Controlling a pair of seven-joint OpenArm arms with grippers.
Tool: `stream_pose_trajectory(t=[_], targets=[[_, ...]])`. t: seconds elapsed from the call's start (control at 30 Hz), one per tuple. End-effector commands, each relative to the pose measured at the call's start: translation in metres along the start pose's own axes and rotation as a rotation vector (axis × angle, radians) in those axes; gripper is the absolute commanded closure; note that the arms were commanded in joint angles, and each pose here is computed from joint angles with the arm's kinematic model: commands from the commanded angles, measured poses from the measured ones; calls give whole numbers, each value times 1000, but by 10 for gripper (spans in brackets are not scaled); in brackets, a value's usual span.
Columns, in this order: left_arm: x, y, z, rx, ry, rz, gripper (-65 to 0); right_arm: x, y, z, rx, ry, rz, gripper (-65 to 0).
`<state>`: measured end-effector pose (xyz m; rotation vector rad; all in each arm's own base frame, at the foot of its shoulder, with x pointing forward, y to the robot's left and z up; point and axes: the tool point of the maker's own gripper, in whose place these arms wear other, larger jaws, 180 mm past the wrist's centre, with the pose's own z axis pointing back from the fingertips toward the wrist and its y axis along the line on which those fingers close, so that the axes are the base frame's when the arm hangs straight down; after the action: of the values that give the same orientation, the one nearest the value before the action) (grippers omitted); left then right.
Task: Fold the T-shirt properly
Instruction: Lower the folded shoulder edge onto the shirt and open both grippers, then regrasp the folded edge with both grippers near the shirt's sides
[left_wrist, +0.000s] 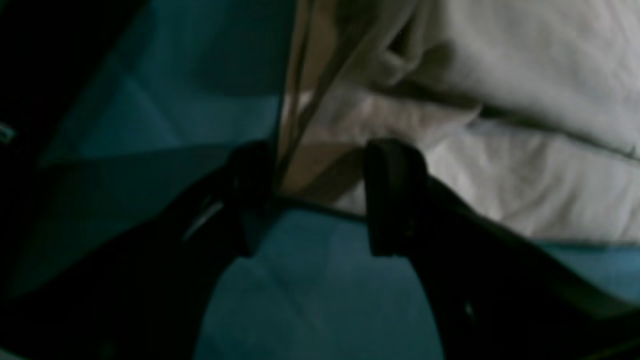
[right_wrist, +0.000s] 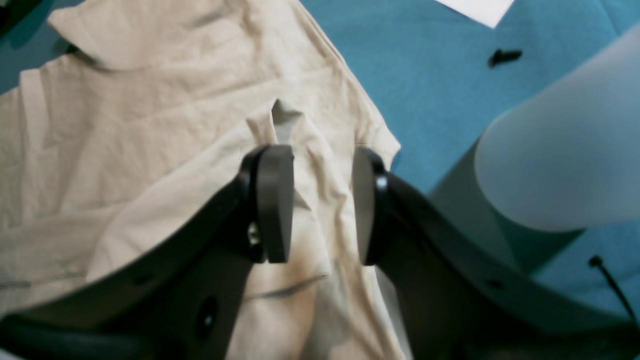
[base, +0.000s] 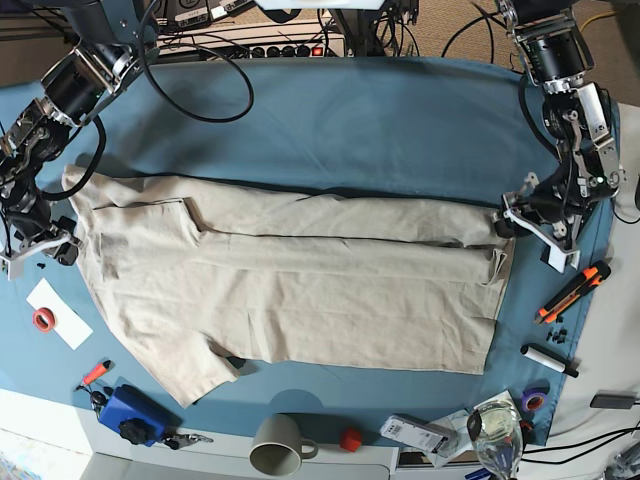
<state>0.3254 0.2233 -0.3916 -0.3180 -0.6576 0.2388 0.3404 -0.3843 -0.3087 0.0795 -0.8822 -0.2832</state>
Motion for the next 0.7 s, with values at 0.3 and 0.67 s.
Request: stream_pose_trajectory(t=[0.3, 0.67], targets=[[-2, -17, -2, -69, 24, 12, -314, -1, -5, 18, 66, -17, -43, -206], [-7, -28, -3, -123, 39, 21, -314, -29, -46, 59, 66, -23, -143, -206]])
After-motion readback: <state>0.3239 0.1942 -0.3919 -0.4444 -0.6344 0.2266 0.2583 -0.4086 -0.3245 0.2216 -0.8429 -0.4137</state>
